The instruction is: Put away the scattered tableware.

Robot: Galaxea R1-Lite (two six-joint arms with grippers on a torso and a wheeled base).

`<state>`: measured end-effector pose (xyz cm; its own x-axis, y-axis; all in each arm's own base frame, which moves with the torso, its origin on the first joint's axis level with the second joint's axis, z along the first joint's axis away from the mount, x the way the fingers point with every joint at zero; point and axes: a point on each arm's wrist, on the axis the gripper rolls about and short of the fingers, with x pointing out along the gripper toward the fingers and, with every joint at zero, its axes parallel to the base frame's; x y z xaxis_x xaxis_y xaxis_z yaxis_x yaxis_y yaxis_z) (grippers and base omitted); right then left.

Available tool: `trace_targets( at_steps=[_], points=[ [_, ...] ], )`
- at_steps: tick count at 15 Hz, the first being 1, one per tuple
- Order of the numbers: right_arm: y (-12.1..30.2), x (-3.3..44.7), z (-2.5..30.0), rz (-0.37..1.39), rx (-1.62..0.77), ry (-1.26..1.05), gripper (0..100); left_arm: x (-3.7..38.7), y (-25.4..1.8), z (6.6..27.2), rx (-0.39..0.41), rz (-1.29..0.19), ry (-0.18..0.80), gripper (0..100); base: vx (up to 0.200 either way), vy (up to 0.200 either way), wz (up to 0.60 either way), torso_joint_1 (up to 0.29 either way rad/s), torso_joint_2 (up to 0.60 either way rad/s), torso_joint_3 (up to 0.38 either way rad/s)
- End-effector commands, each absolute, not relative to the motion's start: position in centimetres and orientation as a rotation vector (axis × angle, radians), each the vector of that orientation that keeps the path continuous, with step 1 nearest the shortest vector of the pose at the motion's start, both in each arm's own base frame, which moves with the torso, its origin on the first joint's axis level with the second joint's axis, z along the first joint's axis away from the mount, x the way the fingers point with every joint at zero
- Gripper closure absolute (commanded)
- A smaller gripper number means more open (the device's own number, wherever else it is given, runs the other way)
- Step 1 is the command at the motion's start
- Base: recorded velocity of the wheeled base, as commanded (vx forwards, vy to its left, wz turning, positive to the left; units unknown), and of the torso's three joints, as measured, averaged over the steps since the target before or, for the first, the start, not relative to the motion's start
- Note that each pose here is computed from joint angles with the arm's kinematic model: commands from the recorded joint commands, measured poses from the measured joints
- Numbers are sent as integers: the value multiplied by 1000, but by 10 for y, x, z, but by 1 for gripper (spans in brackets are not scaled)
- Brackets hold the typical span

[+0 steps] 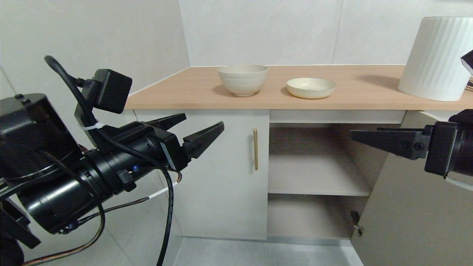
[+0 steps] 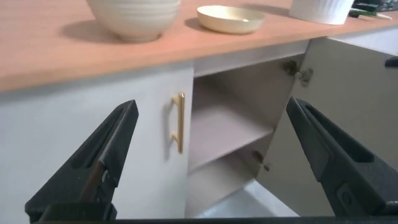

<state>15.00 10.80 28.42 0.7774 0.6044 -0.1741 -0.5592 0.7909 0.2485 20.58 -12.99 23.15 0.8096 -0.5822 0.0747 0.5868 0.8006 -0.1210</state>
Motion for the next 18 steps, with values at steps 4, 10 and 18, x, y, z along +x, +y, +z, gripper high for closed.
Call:
trace_targets(
  at_steps=[4, 10, 18],
  points=[
    [103, 143, 285, 644, 185, 238, 0, 201, -127, 237, -148, -629, -58, 0, 150, 0, 0, 2, 3, 2],
    [100, 137, 288, 655, 187, 219, 0, 184, -119, 253, -158, -675, -111, 0, 0, 0, 0, 0, 0, 0],
    [102, 141, 285, 647, 183, 233, 0, 201, -130, 238, -145, -671, -33, 0, 0, 0, 0, 78, -305, -246]
  ],
)
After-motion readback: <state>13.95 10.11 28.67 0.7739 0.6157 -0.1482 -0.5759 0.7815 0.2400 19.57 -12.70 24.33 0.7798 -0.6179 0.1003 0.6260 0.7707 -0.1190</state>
